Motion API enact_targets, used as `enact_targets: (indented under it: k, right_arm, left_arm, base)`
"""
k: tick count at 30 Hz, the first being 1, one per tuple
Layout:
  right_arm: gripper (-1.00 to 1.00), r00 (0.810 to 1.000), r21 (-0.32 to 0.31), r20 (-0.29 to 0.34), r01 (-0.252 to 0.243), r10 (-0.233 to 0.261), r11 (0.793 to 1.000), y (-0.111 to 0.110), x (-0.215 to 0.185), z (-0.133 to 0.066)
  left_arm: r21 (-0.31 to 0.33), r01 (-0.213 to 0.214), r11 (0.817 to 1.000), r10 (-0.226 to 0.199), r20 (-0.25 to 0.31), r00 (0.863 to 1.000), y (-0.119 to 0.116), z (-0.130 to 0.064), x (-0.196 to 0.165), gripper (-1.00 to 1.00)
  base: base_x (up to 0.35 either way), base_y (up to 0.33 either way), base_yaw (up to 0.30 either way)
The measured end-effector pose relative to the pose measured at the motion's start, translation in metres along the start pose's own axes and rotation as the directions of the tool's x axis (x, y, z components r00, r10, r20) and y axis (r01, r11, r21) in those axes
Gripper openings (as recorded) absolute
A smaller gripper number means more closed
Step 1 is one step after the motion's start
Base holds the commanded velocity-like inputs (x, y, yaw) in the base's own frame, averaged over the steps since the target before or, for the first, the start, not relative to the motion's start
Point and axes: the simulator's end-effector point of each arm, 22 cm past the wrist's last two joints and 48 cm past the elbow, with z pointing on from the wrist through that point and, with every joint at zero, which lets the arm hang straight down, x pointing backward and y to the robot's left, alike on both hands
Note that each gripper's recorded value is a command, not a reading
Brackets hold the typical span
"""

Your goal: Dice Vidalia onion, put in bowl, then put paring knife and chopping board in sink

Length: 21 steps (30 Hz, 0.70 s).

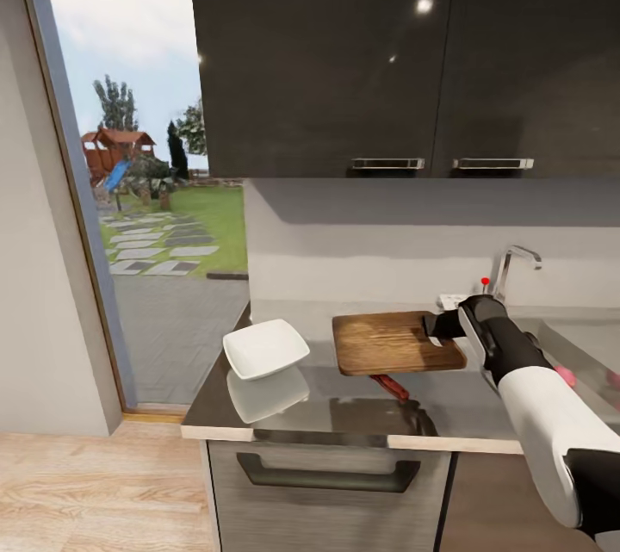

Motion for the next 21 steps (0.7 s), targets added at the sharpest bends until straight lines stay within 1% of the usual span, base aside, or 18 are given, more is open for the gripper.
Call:
enact_targets:
  k: [13,18,21]
  right_arm:
    - [-1.0,1.0,0.0,-0.003,0.002,-0.002,1.0,0.0,0.001,0.0]
    - [-1.0,1.0,0.003,-0.022,0.0,0.0,1.0,-0.001,0.008,0.004]
    - [-1.0,0.999,0.001,-0.032,-0.003,0.003,1.0,-0.001,0.012,0.006]
  left_arm:
    - [-0.001,-0.001,1.0,0.001,0.0,1.0,0.0,0.0,0.0,1.0]
    - [-0.001,-0.001,1.0,0.001,0.0,1.0,-0.001,0.0,0.0,1.0]
    - [-0.001,-0.001,1.0,0.001,0.0,1.0,-0.001,0.0,0.0,1.0]
  base:
    - [0.0,-0.007,0.0]
    - [0.0,-0.107,0.0]
    - [0.0,-0.213,0.0]
